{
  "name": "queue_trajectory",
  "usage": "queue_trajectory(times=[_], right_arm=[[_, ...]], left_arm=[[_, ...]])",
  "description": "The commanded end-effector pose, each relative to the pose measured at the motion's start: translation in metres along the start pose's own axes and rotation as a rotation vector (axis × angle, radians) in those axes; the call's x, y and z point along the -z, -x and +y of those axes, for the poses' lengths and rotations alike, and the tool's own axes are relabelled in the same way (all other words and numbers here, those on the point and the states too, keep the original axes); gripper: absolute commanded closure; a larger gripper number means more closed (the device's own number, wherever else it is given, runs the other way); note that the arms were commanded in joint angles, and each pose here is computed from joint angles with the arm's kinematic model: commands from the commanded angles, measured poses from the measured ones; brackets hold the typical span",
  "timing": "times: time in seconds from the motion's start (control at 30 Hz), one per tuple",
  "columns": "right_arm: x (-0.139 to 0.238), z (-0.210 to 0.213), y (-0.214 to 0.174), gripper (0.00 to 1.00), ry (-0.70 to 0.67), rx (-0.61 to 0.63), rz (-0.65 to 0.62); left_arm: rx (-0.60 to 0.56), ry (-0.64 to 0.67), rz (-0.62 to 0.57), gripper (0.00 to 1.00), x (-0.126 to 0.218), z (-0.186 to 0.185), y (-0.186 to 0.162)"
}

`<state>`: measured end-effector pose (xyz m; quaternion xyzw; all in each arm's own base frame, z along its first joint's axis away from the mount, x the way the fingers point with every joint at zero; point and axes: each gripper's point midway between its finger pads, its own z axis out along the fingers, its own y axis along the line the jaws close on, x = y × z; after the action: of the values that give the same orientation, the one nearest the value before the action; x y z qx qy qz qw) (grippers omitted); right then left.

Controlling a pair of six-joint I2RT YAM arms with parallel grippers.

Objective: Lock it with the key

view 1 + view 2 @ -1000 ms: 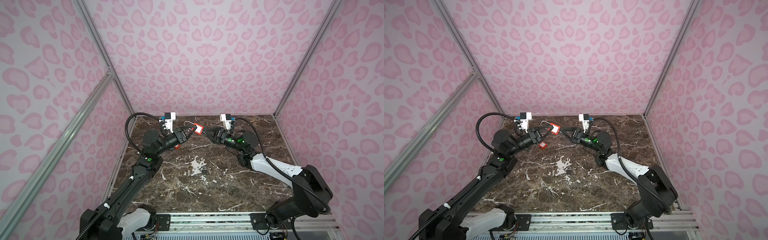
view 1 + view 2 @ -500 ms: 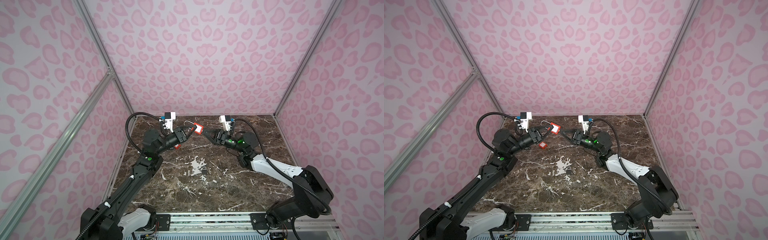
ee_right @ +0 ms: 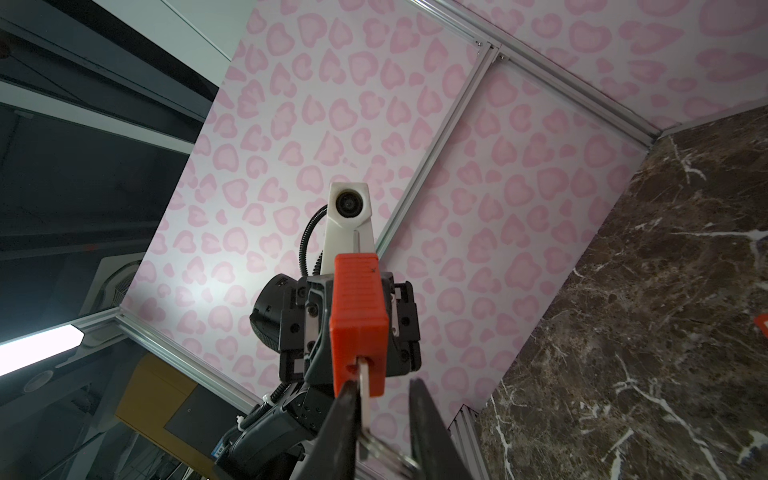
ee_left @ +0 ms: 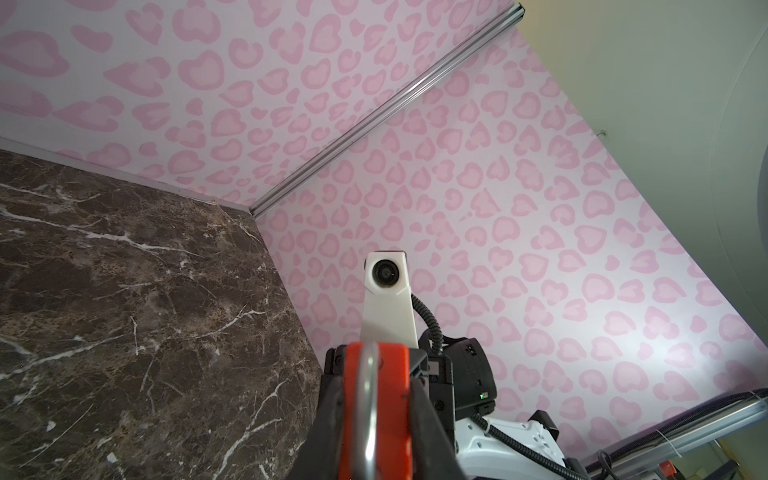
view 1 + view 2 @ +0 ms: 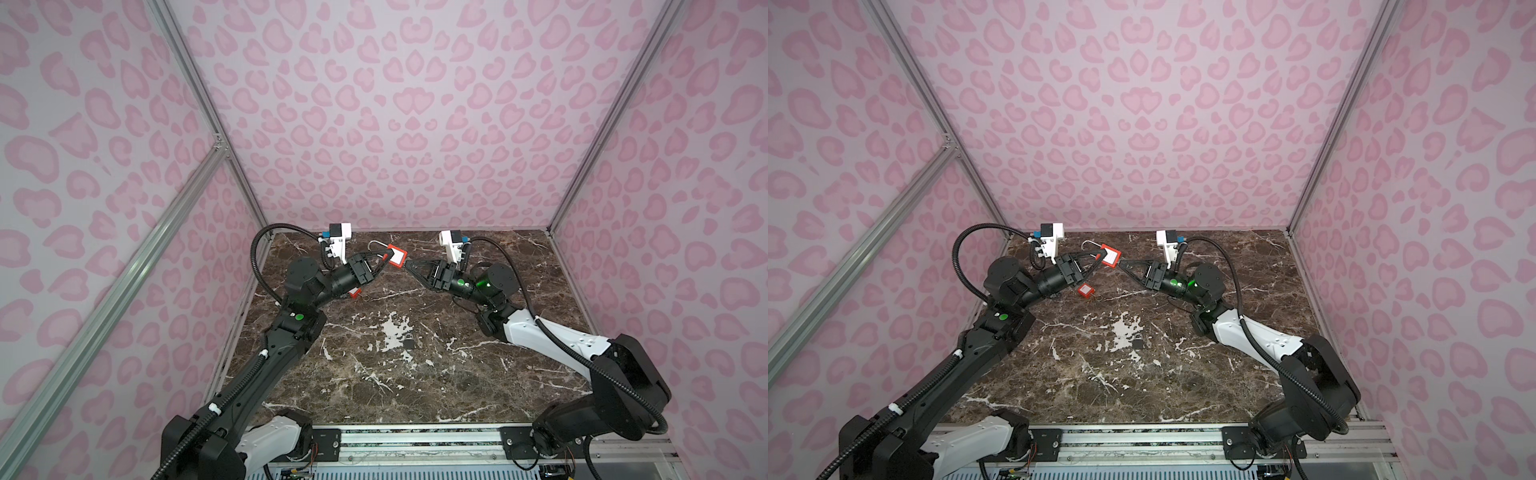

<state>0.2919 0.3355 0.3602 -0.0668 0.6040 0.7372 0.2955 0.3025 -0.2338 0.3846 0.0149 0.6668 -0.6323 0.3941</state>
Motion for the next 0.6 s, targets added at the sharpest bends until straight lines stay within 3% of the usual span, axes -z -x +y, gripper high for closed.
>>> queue_trajectory(times=[0.0, 0.57], right_arm=[[-0.0003, 0.0007, -0.0001, 0.83, 0.001, 0.019, -0.002], [0.0030, 0.0069, 0.0013, 1.00, 0.014, 0.078, -0.053]], left_arm=[[-0.036, -0.043, -0.016, 0.96, 0.0008, -0.0131, 0.0054], [-0.016, -0.027, -0.037, 0.96, 0.0015, -0.0087, 0.0075]])
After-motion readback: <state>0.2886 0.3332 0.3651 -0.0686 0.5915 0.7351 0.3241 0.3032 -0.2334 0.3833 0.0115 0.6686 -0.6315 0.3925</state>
